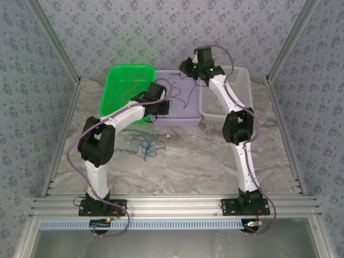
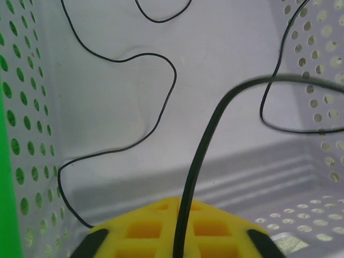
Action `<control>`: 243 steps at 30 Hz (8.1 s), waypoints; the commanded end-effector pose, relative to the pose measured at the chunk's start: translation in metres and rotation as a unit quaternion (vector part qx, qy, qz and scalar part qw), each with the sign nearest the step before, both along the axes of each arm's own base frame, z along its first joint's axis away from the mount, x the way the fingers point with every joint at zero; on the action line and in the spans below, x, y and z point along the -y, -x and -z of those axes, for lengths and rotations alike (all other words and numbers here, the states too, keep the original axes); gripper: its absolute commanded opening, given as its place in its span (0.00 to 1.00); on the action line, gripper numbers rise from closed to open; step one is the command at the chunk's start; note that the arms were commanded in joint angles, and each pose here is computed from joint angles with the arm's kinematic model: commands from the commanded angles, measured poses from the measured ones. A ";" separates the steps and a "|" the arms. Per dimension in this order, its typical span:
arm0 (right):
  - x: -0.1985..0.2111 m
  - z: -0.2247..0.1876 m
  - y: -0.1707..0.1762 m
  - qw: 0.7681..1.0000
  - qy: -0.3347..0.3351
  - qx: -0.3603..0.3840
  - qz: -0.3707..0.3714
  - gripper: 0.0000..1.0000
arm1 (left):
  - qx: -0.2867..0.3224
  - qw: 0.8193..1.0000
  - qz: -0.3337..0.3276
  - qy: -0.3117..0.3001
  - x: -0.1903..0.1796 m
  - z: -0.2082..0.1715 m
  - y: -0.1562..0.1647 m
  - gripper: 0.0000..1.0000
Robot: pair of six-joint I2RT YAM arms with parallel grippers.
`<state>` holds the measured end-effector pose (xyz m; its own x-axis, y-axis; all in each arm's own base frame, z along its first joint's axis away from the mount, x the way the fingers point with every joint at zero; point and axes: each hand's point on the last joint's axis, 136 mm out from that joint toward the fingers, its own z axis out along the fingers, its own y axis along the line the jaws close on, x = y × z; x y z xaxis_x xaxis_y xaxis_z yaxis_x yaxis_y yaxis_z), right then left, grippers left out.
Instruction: Untangle the cables
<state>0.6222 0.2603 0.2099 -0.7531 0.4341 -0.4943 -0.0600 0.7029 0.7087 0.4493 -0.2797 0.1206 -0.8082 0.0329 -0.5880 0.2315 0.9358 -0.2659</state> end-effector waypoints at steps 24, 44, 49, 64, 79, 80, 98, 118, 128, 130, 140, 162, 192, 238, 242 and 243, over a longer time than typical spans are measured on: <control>0.038 -0.093 0.141 0.990 0.094 0.105 0.012 0.44 | 0.048 0.997 -0.045 0.036 -0.038 -0.081 0.060 0.37; -0.054 0.081 0.370 0.966 0.206 0.003 -0.156 0.47 | -0.090 0.976 -0.194 -0.034 -0.187 0.037 0.194 0.63; -0.068 0.086 0.379 0.967 0.198 0.000 -0.160 0.47 | -0.082 0.984 -0.160 -0.010 -0.174 0.042 0.175 0.58; -0.058 0.077 0.382 0.970 0.199 0.007 -0.138 0.45 | -0.007 0.994 -0.105 0.015 -0.148 0.009 0.139 0.00; -0.024 -0.036 0.364 0.992 0.064 0.085 -0.066 0.44 | 0.123 0.976 0.112 0.143 -0.068 -0.183 0.174 0.00; -0.024 -0.047 0.365 0.993 0.045 0.090 -0.062 0.45 | 0.124 0.975 0.115 0.142 -0.065 -0.184 0.174 0.00; -0.028 -0.100 0.384 0.981 -0.187 0.018 -0.044 0.58 | 0.125 0.968 0.134 0.170 -0.015 -0.179 0.186 0.00; -0.027 -0.076 0.380 0.966 -0.255 -0.041 0.012 0.38 | 0.123 0.965 0.126 0.194 0.023 -0.169 0.190 0.00; 0.013 -0.072 0.364 0.981 -0.187 -0.024 0.048 0.00 | 0.111 0.964 0.132 0.203 0.026 -0.158 0.199 0.20; 0.025 -0.067 0.362 0.982 -0.179 -0.023 0.055 0.00 | 0.106 0.966 0.128 0.199 0.024 -0.152 0.200 0.44; 0.082 -0.045 0.379 0.991 -0.117 -0.039 0.059 0.00 | 0.019 0.998 -0.005 0.064 -0.024 -0.052 0.186 0.61; 0.128 -0.024 0.400 0.992 -0.080 -0.057 0.082 0.00 | -0.064 0.991 -0.062 -0.098 -0.035 0.106 0.153 0.22; 0.159 -0.088 0.395 0.996 -0.033 0.015 0.085 0.00 | -0.050 0.986 -0.160 0.004 -0.125 0.088 0.148 0.00; 0.195 -0.259 0.402 0.972 -0.004 0.189 0.136 0.00 | -0.018 0.982 -0.172 -0.073 -0.151 0.088 0.135 0.00; 0.194 -0.285 0.402 0.967 -0.011 0.213 0.136 0.00 | -0.021 0.982 -0.174 -0.069 -0.151 0.092 0.134 0.00; 0.194 -0.289 0.401 0.967 -0.014 0.215 0.135 0.00 | -0.022 0.982 -0.173 -0.067 -0.150 0.093 0.134 0.00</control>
<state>0.2219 0.0691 0.4843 -0.3669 0.6094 -0.7028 -0.1552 0.7049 0.6922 0.3132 -0.1315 0.0261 -0.8189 -0.1544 -0.5528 -0.1002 0.9868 -0.1271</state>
